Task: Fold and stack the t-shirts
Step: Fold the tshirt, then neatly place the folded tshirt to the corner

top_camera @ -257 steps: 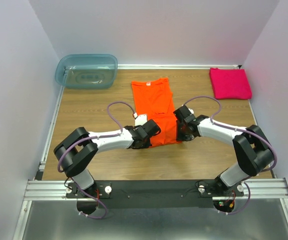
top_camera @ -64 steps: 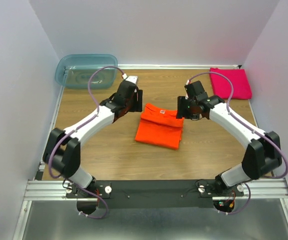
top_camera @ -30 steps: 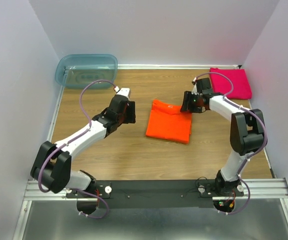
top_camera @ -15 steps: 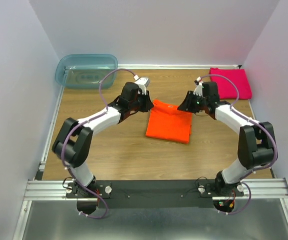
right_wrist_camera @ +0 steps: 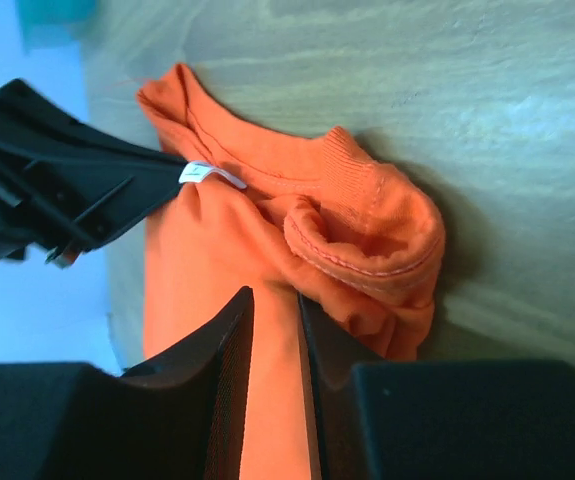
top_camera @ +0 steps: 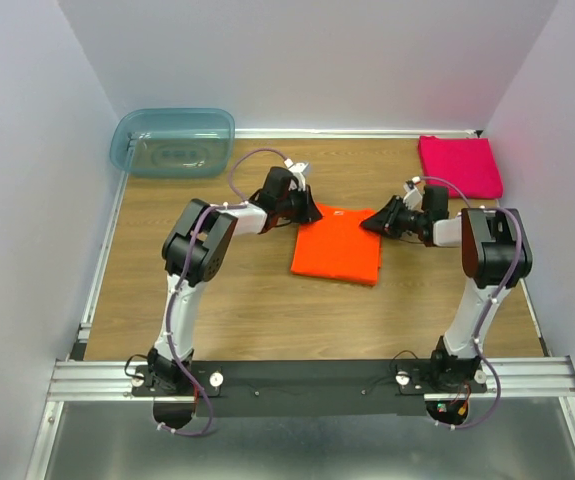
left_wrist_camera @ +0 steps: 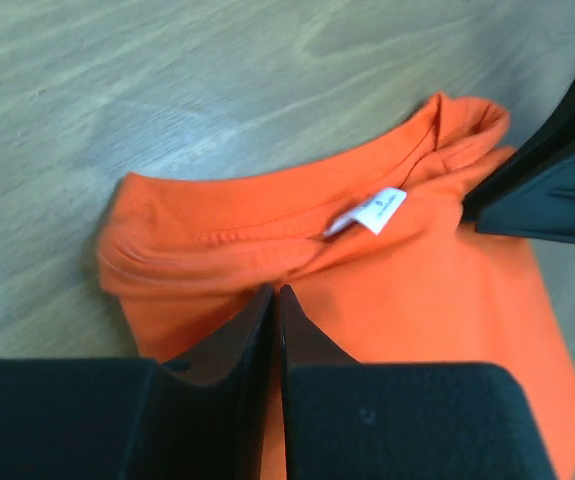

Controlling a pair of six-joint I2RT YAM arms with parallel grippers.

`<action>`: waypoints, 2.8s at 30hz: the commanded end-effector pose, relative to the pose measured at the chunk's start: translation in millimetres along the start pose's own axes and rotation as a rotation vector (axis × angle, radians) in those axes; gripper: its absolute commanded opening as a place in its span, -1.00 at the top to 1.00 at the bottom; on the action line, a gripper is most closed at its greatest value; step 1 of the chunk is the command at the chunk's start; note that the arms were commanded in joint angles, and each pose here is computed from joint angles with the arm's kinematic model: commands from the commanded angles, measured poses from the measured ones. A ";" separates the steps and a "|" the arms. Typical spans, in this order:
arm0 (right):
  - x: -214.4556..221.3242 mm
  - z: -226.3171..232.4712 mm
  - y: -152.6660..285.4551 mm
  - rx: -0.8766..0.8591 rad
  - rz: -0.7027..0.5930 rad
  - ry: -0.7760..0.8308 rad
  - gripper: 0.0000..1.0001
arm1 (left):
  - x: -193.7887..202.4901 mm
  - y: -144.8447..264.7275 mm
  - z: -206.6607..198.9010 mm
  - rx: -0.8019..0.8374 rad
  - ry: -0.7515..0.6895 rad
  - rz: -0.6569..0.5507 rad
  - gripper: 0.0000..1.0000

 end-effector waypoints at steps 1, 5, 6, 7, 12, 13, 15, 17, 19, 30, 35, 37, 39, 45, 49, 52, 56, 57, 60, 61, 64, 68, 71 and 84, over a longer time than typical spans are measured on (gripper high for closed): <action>13.6 -29.1 -6.3 -0.038 -0.008 -0.083 0.37 | -4.5 -1.9 25.9 0.018 0.124 -0.003 0.73; 8.2 -30.5 -10.3 -0.072 0.000 -0.091 0.37 | -9.5 3.5 28.4 -0.036 0.114 -0.021 0.78; 3.0 -27.9 -10.2 -0.082 -0.006 -0.084 0.37 | -11.0 5.4 28.5 -0.038 0.113 -0.025 0.78; -1.8 -24.5 -9.2 -0.091 -0.014 -0.078 0.36 | -9.9 7.9 29.7 -0.041 0.121 -0.025 0.78; -29.4 11.6 6.4 -0.141 -0.041 -0.020 0.28 | -28.7 35.9 9.1 -0.010 0.098 -0.111 0.48; -29.9 17.1 9.5 -0.145 -0.039 -0.012 0.26 | -29.4 41.1 6.3 -0.018 0.096 -0.112 0.39; -29.4 40.3 18.0 -0.171 -0.030 0.028 0.24 | -25.6 59.0 -4.0 -0.014 0.109 -0.109 0.11; -15.3 49.3 26.7 -0.185 -0.003 0.027 0.22 | -24.7 78.8 -22.5 0.022 0.097 -0.125 -0.03; -4.1 70.6 34.2 -0.225 0.011 0.060 0.21 | -5.1 89.9 -23.4 0.037 0.106 -0.089 -0.05; 109.7 40.6 54.6 -0.216 0.178 -0.081 0.31 | 85.9 100.7 -33.1 0.093 0.178 0.084 0.35; 123.4 10.8 54.3 -0.097 0.119 -0.179 0.51 | 108.7 93.1 -4.1 -0.007 0.290 0.112 0.55; 124.7 4.3 55.1 -0.075 0.112 -0.206 0.51 | 116.3 95.9 5.0 -0.037 0.333 0.122 0.59; 122.8 4.9 55.7 -0.066 0.103 -0.214 0.51 | 116.2 100.6 7.6 -0.030 0.348 0.116 0.61; 89.9 28.7 69.6 -0.050 0.062 -0.099 0.39 | 98.8 126.4 -5.7 -0.017 0.316 0.048 0.27; 46.8 56.3 92.9 0.073 0.003 0.050 0.11 | 70.5 143.2 -29.2 -0.054 0.190 -0.054 -0.32; 22.7 77.3 116.9 0.209 -0.064 0.090 -0.52 | 44.5 152.7 -65.0 -0.093 0.015 -0.157 -0.55; 13.1 76.6 155.2 0.594 -0.152 0.045 -0.87 | 41.3 148.9 -102.9 -0.198 -0.202 -0.221 -0.64; 12.4 76.8 163.1 0.658 -0.162 0.041 -0.93 | 43.9 147.5 -105.3 -0.260 -0.263 -0.234 -0.64; 14.1 72.4 181.2 0.839 -0.130 0.015 -1.00 | 59.6 133.4 -135.9 -0.290 -0.390 -0.230 -0.63; 15.5 71.9 183.6 0.862 -0.120 0.007 -1.00 | 63.7 130.3 -142.5 -0.296 -0.452 -0.225 -0.63; 22.5 71.2 188.2 0.899 -0.110 -0.026 -1.00 | 87.9 112.5 -171.8 -0.281 -0.593 -0.209 -0.57; 27.7 68.8 190.4 0.926 -0.105 -0.041 -1.00 | 120.6 89.1 -190.1 -0.266 -0.742 -0.170 -0.36; 33.7 61.9 190.3 0.963 -0.072 -0.050 -1.00 | 145.9 71.6 -201.2 -0.204 -0.831 -0.116 -0.27; 52.9 45.2 182.2 0.995 0.015 -0.094 -1.00 | 195.3 22.2 -192.5 -0.131 -0.936 -0.015 -0.22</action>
Point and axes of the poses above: each gripper's point midway between its finger pads, its own y axis back along the fingers, its own z axis along the line the jaws close on, x = y × z, the point moved 8 cm from there along y, back along the fingers, and after that the axes turned 14 degrees about y, right-handed, at the moved point
